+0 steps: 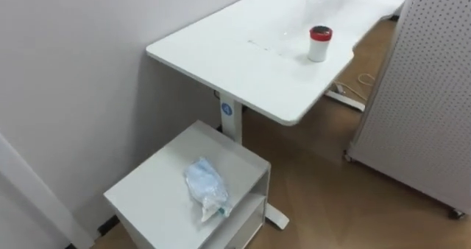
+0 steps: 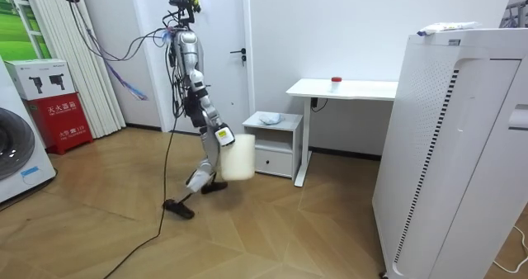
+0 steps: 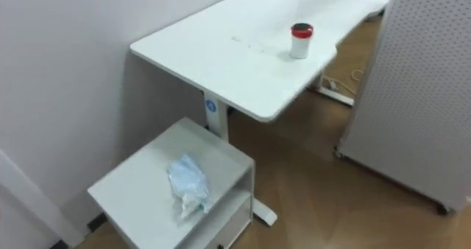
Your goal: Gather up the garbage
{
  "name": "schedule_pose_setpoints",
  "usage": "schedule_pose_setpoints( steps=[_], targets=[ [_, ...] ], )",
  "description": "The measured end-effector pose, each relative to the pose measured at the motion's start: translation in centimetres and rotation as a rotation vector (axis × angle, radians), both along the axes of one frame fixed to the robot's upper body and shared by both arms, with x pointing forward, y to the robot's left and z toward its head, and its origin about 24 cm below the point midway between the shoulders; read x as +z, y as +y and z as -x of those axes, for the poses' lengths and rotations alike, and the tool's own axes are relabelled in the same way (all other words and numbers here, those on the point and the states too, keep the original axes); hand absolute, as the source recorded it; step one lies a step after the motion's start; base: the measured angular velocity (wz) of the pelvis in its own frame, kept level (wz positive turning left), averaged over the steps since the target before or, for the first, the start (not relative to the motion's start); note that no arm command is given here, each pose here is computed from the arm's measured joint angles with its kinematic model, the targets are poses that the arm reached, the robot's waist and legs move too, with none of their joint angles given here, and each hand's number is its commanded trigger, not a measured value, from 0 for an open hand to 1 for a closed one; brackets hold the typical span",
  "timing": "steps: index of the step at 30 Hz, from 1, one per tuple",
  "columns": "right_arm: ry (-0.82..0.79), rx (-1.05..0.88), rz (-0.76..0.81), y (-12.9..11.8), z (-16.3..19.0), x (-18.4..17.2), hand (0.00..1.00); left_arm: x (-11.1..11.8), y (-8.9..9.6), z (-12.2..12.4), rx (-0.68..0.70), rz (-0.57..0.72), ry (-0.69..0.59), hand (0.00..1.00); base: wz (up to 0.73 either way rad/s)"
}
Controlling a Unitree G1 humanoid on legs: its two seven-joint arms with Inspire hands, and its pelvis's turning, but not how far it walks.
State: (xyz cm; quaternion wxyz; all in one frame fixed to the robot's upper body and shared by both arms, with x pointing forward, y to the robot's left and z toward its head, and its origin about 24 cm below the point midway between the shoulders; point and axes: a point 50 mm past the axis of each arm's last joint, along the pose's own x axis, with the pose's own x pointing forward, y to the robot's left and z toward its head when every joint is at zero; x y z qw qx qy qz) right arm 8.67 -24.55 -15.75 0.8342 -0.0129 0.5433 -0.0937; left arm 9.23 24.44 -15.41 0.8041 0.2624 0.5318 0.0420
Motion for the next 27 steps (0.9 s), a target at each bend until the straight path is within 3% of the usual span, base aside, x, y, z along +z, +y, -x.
schedule_pose_setpoints(
  steps=[12,18,27],
  targets=[
    [-0.084,0.017,0.011,0.3,-2.7,0.6,1.00,5.5,-1.9,-11.5,-0.077,-0.119,-0.536,0.00,-0.01],
    [-0.116,0.100,0.010,0.9,-5.5,1.2,1.00,7.7,-2.7,-15.5,-0.088,-0.132,-0.646,0.00,-0.02],
    [-0.183,0.195,0.041,1.7,-8.8,2.3,1.00,11.2,-2.3,-19.7,-0.091,-0.186,-0.775,0.00,-0.05]
  ],
)
